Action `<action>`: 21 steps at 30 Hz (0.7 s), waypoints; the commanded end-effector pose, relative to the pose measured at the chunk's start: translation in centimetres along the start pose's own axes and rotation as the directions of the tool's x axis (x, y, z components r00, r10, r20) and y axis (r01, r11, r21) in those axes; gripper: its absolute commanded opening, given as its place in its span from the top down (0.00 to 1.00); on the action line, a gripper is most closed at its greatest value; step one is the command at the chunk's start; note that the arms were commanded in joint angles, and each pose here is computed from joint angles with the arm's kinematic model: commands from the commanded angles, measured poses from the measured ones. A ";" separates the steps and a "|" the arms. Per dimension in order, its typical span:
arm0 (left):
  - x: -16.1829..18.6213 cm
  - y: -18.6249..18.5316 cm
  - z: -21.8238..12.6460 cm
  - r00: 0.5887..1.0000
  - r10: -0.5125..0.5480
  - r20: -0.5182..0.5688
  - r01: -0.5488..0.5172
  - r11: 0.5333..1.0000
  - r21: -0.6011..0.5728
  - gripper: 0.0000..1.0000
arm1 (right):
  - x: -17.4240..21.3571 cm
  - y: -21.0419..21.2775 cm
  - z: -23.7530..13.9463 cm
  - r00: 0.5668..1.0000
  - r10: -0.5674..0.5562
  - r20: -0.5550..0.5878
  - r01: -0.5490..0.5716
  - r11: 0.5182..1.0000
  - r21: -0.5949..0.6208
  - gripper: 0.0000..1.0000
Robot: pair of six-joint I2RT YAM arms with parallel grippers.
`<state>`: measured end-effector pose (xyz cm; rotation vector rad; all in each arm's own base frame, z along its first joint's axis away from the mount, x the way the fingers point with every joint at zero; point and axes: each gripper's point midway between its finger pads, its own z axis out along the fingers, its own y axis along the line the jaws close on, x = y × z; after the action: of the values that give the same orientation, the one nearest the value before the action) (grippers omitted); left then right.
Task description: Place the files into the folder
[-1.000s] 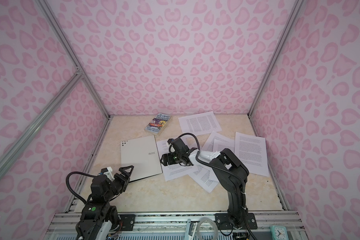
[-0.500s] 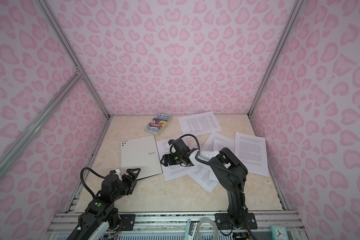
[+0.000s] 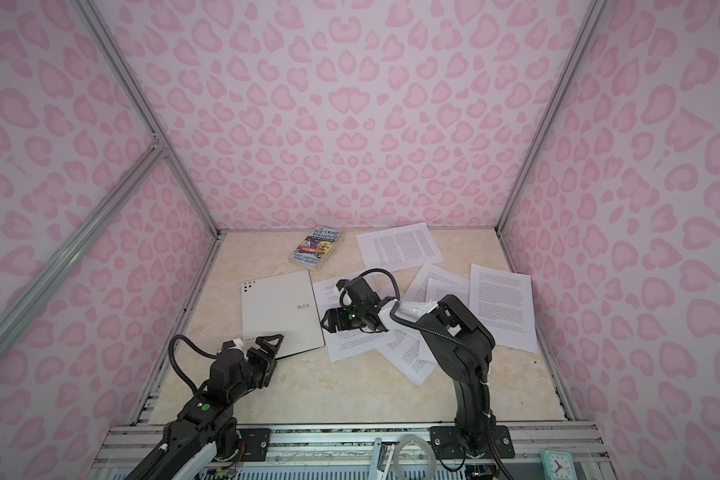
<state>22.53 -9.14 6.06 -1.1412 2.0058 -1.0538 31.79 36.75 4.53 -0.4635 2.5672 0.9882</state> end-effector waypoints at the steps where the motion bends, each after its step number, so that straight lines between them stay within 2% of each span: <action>1: -0.5 0.4 0.1 0.999 -0.032 0.036 0.032 0.999 0.000 0.02 | 0.3 -0.1 0.4 1.000 0.008 -0.009 -0.008 1.000 -0.011 0.16; 5: -0.4 1.0 0.6 0.997 -0.066 0.035 0.065 0.998 0.017 0.04 | 0.4 0.1 0.3 1.000 0.008 -0.010 -0.008 1.000 -0.018 0.16; 21: -1.0 0.7 1.2 0.996 -0.057 0.071 0.053 0.997 0.055 0.04 | 0.5 0.5 0.4 1.000 0.004 -0.016 -0.004 0.999 -0.039 0.16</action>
<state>23.71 -8.94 6.00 -1.1919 1.9240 -1.0761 31.14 36.99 4.40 -0.4737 2.5807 1.0234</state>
